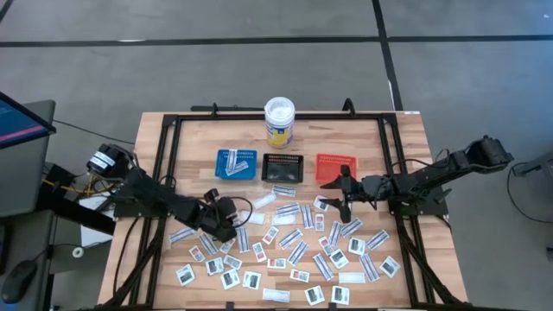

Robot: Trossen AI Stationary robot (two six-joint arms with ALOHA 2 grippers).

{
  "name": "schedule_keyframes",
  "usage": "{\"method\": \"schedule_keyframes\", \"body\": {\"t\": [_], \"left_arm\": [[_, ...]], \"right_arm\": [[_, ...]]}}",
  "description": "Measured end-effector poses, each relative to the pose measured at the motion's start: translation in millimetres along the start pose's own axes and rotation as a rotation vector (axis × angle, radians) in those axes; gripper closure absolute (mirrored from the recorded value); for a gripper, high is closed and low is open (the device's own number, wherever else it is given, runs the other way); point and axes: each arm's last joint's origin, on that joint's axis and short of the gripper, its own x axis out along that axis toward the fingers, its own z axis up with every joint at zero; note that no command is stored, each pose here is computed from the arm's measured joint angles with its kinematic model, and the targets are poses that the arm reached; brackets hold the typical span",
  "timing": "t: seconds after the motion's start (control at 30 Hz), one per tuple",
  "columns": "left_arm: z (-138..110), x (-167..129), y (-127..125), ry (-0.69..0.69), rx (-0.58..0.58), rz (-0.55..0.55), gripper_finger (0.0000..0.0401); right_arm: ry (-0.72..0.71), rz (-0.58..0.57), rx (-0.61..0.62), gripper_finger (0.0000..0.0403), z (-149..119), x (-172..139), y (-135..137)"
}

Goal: Pick & Place First Aid Supplies
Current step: Put the orange ointment pack into the orange bin

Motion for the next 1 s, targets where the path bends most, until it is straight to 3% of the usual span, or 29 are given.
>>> {"method": "schedule_keyframes", "body": {"t": [0.27,0.43,0.63,0.9,1.0], "left_arm": [[6,-12,4,-0.026,-0.03,-0.064,0.0363],[11,-16,5,-0.06,-0.05,-0.075,0.0394],[15,-13,10,-0.069,-0.069,-0.05,0.0366],[28,-2,31,-0.061,-0.048,0.043,0.0268],[28,1,35,0.009,-0.062,0.0,0.0234]], "right_arm": [[0.0,0.0,0.0,0.0199,0,0,0],[0.0,0.0,0.0,0.0205,0,0,0],[0.0,0.0,0.001,0.0211,0,0,0],[0.0,0.0,0.001,0.0216,0,0,0],[0.0,0.001,0.001,0.0217,0,0,0]]}}
